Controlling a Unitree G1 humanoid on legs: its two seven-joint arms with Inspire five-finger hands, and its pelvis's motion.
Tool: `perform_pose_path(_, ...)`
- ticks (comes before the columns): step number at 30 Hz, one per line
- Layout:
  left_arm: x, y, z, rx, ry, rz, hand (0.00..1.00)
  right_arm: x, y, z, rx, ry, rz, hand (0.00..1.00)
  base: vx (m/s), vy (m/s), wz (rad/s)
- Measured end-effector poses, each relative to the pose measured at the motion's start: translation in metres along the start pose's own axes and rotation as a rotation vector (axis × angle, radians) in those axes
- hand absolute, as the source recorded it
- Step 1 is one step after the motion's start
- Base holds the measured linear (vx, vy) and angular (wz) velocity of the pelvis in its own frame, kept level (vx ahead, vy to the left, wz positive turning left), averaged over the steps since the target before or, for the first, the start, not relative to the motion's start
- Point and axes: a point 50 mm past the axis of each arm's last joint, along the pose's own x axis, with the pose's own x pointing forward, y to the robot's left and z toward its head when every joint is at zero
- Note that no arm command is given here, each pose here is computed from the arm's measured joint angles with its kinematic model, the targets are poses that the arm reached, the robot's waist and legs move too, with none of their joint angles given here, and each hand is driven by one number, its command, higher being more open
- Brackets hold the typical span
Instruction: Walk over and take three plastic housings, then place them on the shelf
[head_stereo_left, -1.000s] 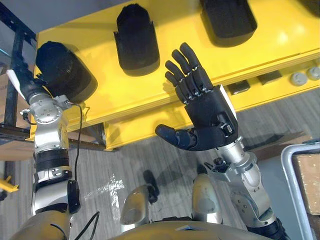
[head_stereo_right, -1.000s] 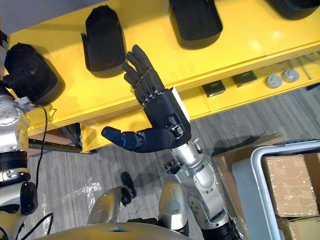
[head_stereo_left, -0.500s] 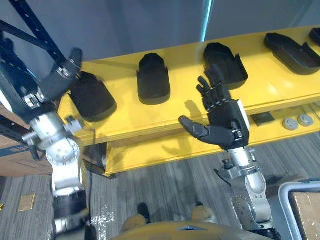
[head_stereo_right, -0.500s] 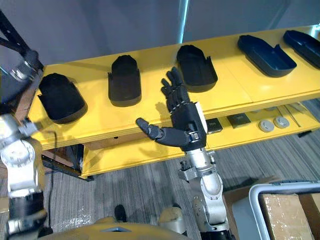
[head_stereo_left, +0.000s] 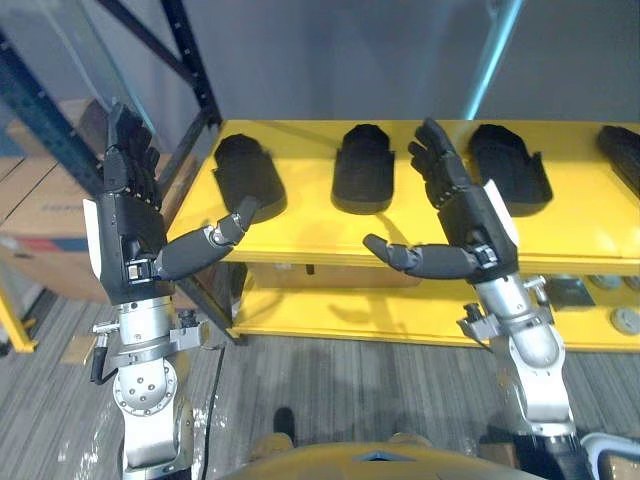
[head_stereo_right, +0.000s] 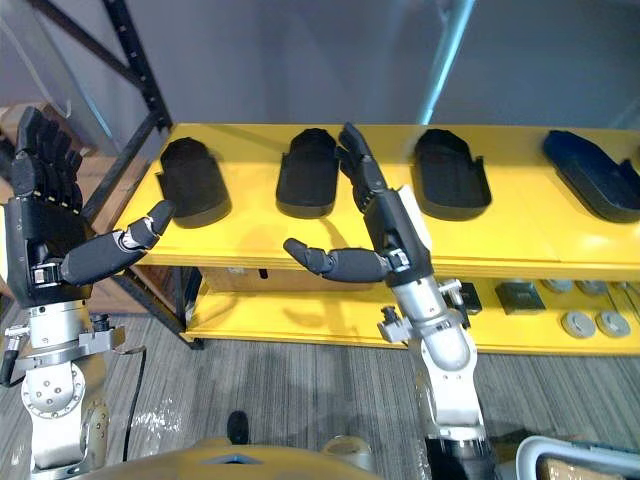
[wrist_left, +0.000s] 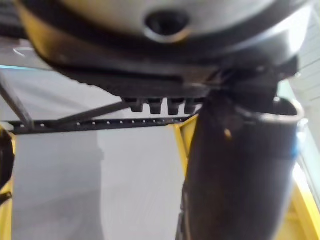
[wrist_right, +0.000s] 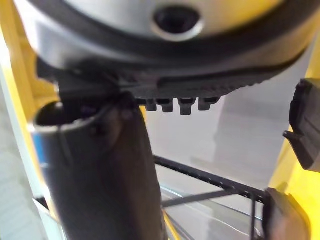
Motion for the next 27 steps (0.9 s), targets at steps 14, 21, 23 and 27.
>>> perform_pose_path(14, -0.018, 0.018, -0.019, 0.041, 0.145, -0.037, 1.00, 0.100, -0.062, -0.010, -0.502, 0.099, -0.043, 1.00, -0.09, -0.024, 0.31)
perform_pose_path(21, -0.012, 0.015, -0.018, -0.045, 0.114, -0.013, 1.00, 0.140, -0.088, 0.025, -0.638, -0.023, -0.171, 1.00, -0.10, -0.034, 0.09)
perform_pose_path(23, -0.011, 0.015, -0.017, -0.054, 0.110, -0.010, 1.00, 0.149, -0.084, 0.036, -0.710, -0.065, -0.136, 1.00, -0.01, -0.033, -0.05)
perform_pose_path(27, -0.009, 0.009, -0.018, -0.078, 0.105, -0.027, 1.00, 0.160, -0.078, 0.050, -0.775, -0.118, -0.089, 1.00, 0.02, -0.029, -0.03)
